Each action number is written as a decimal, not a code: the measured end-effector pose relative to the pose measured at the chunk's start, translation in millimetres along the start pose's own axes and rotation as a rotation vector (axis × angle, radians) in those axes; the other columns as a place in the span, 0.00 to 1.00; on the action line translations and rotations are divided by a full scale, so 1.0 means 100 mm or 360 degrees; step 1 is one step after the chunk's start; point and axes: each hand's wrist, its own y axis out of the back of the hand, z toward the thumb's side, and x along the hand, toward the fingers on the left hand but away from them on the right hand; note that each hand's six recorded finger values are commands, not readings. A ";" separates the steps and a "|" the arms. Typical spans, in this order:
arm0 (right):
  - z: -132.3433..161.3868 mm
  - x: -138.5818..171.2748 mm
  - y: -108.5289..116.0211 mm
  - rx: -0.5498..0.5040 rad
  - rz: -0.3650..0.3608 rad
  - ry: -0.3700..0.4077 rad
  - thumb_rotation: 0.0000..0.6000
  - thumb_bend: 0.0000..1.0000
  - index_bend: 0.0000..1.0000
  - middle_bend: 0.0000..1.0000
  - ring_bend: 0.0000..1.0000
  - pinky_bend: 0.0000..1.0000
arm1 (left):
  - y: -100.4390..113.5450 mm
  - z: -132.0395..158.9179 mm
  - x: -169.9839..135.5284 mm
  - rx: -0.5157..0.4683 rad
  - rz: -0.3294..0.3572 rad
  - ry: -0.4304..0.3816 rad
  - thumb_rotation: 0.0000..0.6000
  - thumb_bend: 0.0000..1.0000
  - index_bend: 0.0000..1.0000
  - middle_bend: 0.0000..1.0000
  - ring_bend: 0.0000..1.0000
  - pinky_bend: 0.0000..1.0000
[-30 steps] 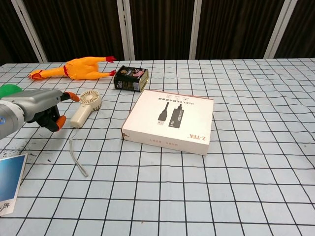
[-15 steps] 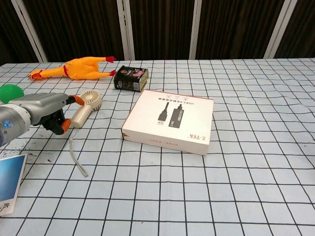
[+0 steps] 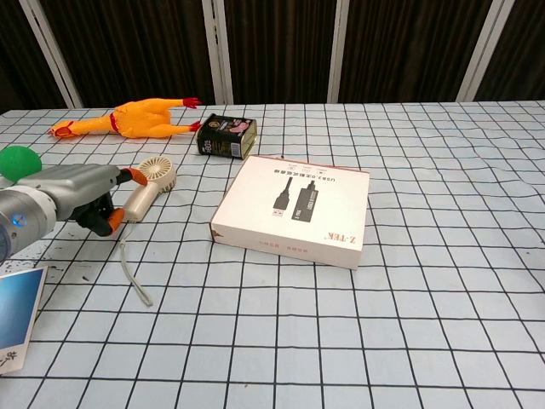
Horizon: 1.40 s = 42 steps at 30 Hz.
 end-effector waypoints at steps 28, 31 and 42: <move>0.00 0.01 -0.01 -0.0001 0.0005 -0.0003 1.00 0.29 0.00 0.00 0.00 0.06 | 0.22 -0.06 -0.13 -0.0040 0.0188 -0.0020 1.00 0.69 0.05 0.78 0.60 0.79; 0.00 0.01 -0.01 0.0002 0.0004 -0.0003 1.00 0.29 0.00 0.00 0.00 0.06 | 0.39 -0.09 -0.22 -0.0023 0.0342 -0.0044 1.00 0.55 0.01 0.62 0.49 0.69; 0.00 0.01 0.00 0.0041 -0.0014 -0.0004 1.00 0.29 0.00 0.00 0.00 0.06 | 0.70 -0.70 -1.09 -0.0110 0.0703 -0.0102 1.00 0.17 0.00 0.00 0.00 0.05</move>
